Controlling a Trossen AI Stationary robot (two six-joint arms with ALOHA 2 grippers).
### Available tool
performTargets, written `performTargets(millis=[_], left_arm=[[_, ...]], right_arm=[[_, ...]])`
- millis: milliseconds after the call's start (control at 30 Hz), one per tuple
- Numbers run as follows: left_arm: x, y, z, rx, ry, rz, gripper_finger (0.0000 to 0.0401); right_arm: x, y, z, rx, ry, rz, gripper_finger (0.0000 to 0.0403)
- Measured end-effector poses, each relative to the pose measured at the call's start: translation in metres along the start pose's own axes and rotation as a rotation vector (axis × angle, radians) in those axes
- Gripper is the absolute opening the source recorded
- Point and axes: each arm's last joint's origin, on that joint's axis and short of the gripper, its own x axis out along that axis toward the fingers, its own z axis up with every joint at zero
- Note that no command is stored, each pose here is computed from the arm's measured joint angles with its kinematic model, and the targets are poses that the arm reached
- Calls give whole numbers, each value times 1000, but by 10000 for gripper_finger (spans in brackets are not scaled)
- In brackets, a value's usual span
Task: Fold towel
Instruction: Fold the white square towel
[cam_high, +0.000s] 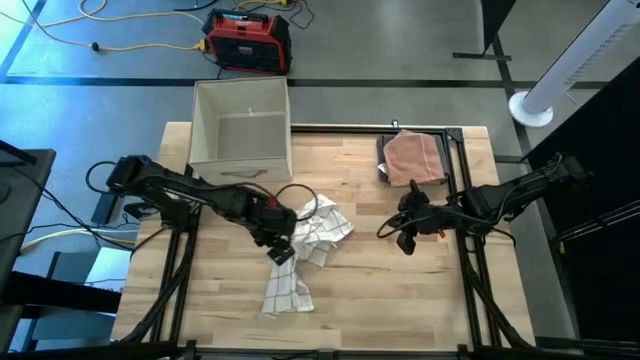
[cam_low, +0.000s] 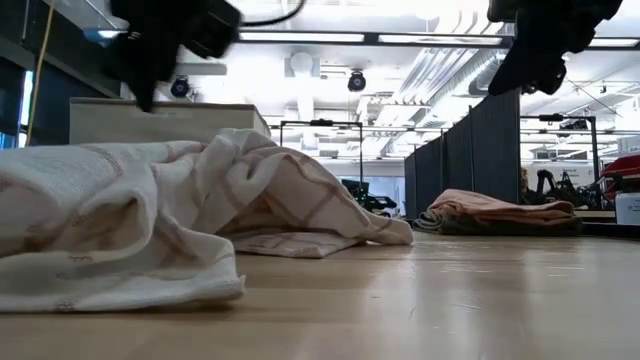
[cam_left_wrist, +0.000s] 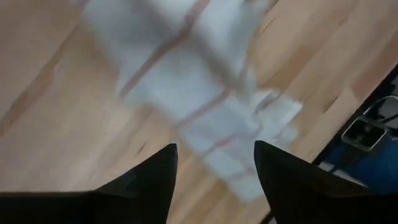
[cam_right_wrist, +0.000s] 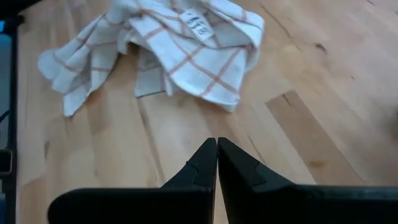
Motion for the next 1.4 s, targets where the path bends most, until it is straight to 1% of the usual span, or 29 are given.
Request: performTargets(millis=[133,233,300,433,600,633,967,1000,1067,1100,1133,1167,1233,1300,1400], left_arm=[[-2,5,-16,56,55,103,216],[4,3,-23,112,51,108,217],[11,2,-26,141,33,104,217],[28,3,-39,201,27,110,212],[41,-1,-54,235,20,81,204],[42,-2,-56,240,21,83,204],[46,-5,-72,287,27,100,200],[46,-4,-73,290,24,110,200],[46,-3,-73,295,1,139,200],[45,-2,-73,298,-9,157,200],[45,0,-72,307,-16,173,200],[45,1,-70,318,-22,183,200],[44,3,-65,336,-37,195,200],[44,5,-58,352,-62,212,200],[42,11,-46,382,-106,249,200]], right_arm=[[13,2,2,-76,30,7,3],[36,3,2,-163,91,-18,20],[55,3,0,-244,125,-46,36],[94,3,-1,-406,157,-52,77],[137,-2,2,-522,123,-39,134],[144,-3,2,-538,120,-38,141],[190,-13,-4,-533,183,-46,132],[190,-13,-3,-525,192,-59,109],[185,-10,4,-523,213,-69,46],[180,-8,9,-523,224,-71,24],[174,-5,17,-513,223,-70,14],[166,-1,27,-497,214,-71,12],[144,6,48,-479,197,-80,6],[116,13,71,-487,161,-84,2],[61,23,110,-478,37,-87,2]])
